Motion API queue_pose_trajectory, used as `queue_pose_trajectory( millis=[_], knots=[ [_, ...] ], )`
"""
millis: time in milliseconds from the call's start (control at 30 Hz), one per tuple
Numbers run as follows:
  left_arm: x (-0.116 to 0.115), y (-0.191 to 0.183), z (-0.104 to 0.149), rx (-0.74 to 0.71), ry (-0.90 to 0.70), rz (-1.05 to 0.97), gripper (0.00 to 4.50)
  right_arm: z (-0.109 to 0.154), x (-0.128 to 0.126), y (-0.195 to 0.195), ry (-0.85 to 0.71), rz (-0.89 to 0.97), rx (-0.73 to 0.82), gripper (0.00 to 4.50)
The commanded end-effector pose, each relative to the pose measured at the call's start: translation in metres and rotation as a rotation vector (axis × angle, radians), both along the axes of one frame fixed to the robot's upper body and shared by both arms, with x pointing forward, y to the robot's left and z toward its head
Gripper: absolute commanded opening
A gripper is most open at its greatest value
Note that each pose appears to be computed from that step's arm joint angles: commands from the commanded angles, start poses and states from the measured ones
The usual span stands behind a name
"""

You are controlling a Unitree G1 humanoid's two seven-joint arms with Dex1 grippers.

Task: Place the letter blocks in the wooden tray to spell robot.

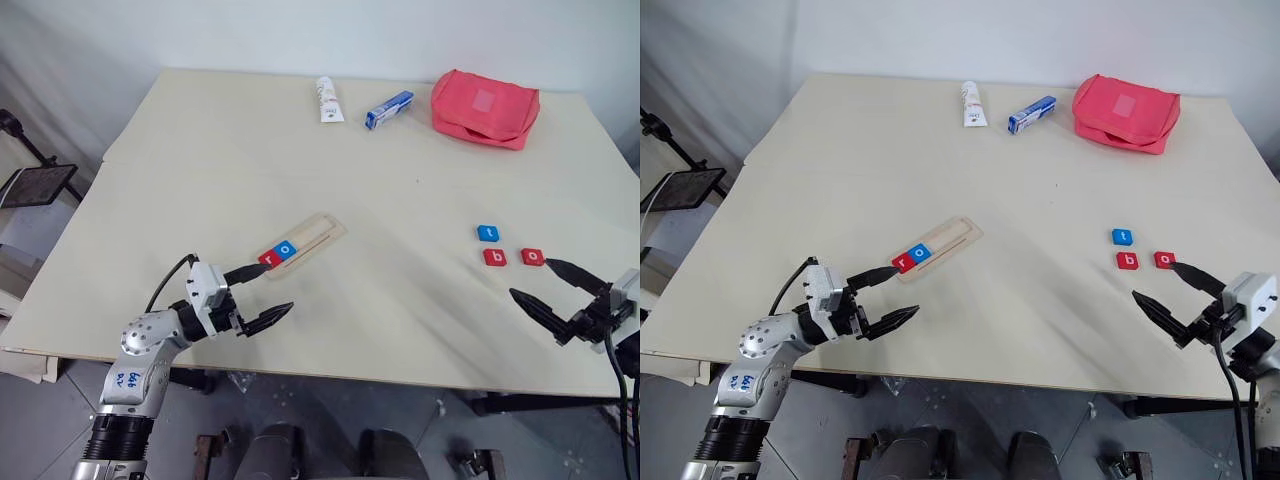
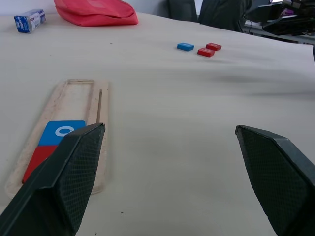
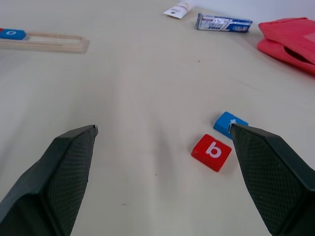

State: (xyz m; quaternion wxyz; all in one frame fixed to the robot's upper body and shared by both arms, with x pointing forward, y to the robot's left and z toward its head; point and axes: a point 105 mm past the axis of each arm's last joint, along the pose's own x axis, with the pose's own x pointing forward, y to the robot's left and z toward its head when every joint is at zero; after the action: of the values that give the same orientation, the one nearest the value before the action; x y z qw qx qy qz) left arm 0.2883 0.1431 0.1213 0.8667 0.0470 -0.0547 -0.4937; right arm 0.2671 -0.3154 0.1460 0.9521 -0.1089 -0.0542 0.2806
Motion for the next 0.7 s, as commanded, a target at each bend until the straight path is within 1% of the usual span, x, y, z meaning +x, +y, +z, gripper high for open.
queue_pose_trajectory(
  millis=[33, 100, 233, 333, 467, 533, 633, 700],
  knots=[
    [-0.001, -0.006, 0.017, -0.010, -0.057, -0.009, 4.50, 0.011, 0.002, -0.003, -0.030, -0.014, -0.028, 4.46],
    [0.001, -0.007, 0.018, 0.028, -0.077, 0.018, 4.50, 0.011, 0.004, -0.002, -0.031, -0.013, -0.026, 4.46],
    [-0.005, -0.010, 0.022, 0.002, -0.071, -0.015, 4.50, 0.012, 0.008, 0.002, -0.033, 0.001, -0.023, 4.46],
    [-0.008, -0.007, 0.021, 0.010, -0.040, -0.007, 4.50, 0.013, 0.013, 0.006, -0.033, 0.022, -0.023, 4.46],
    [0.002, 0.010, 0.007, 0.124, 0.061, 0.144, 4.50, 0.013, 0.019, 0.017, -0.028, 0.067, -0.023, 4.46],
    [0.003, 0.021, 0.003, 0.159, 0.107, 0.178, 4.50, 0.014, 0.024, 0.021, -0.032, 0.081, -0.022, 4.46],
    [-0.004, 0.037, 0.018, 0.126, 0.084, 0.192, 4.50, 0.013, 0.030, 0.027, -0.032, 0.101, -0.018, 4.46],
    [-0.003, 0.054, 0.021, 0.178, 0.128, 0.260, 4.50, 0.014, 0.033, 0.031, -0.033, 0.121, -0.017, 4.46]
  ],
)
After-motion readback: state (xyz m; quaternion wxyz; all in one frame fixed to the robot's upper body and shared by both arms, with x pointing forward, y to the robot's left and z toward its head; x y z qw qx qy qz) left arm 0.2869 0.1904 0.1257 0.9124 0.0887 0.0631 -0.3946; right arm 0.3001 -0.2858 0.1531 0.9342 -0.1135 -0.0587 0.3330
